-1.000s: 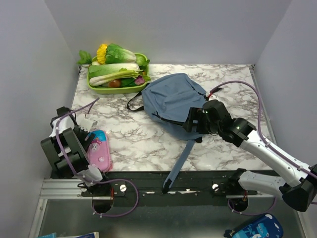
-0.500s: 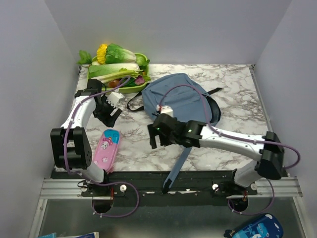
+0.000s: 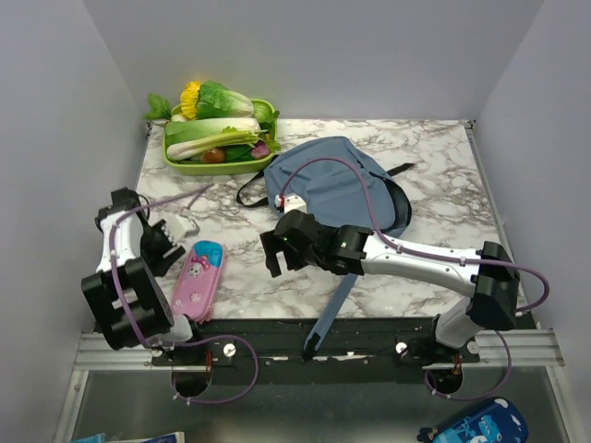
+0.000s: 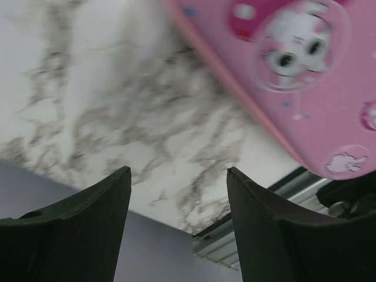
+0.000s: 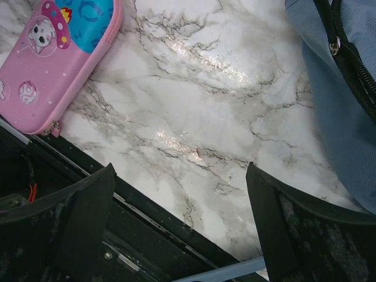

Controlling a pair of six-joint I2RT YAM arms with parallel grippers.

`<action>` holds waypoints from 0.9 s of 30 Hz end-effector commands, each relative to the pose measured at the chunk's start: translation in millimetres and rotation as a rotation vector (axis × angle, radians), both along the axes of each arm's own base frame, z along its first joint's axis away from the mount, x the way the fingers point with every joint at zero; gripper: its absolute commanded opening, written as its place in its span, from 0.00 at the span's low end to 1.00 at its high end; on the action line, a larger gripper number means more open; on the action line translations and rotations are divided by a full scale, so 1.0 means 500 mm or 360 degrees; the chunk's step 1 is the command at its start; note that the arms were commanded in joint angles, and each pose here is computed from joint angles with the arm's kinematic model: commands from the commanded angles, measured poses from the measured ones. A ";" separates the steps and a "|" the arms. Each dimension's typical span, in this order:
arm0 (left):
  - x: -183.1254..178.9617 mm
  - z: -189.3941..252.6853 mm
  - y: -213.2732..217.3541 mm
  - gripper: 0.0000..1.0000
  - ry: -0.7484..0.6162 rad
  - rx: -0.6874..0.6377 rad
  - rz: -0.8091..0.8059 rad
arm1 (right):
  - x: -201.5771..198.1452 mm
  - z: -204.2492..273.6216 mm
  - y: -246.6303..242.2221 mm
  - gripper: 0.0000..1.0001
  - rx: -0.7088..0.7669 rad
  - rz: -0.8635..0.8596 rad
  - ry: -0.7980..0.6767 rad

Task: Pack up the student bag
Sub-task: Move the stationery to the center of the board.

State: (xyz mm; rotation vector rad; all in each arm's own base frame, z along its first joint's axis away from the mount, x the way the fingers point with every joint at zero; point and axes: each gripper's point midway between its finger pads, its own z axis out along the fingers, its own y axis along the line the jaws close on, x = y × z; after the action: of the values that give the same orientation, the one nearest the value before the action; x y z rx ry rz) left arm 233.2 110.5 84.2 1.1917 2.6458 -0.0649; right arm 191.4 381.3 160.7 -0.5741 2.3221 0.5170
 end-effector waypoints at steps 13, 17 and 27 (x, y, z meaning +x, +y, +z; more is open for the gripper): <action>-0.087 -0.145 -0.144 0.72 0.0086 -0.0087 -0.0682 | 0.002 -0.004 -0.080 1.00 0.0193 -0.0115 0.0065; -0.041 -0.120 -0.226 0.73 -0.0052 -0.0219 -0.0721 | 0.000 -0.026 -0.084 1.00 0.0319 -0.0089 0.0150; 0.050 -0.089 -0.429 0.76 -0.0149 -0.0439 -0.0811 | -0.005 -0.026 0.004 1.00 0.0591 0.0209 0.0241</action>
State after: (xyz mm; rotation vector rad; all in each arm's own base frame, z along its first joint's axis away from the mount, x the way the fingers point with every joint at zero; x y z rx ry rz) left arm 245.4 -53.8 31.6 1.7627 2.1728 -0.3112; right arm 194.6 348.9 133.5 -0.4326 2.3450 0.8217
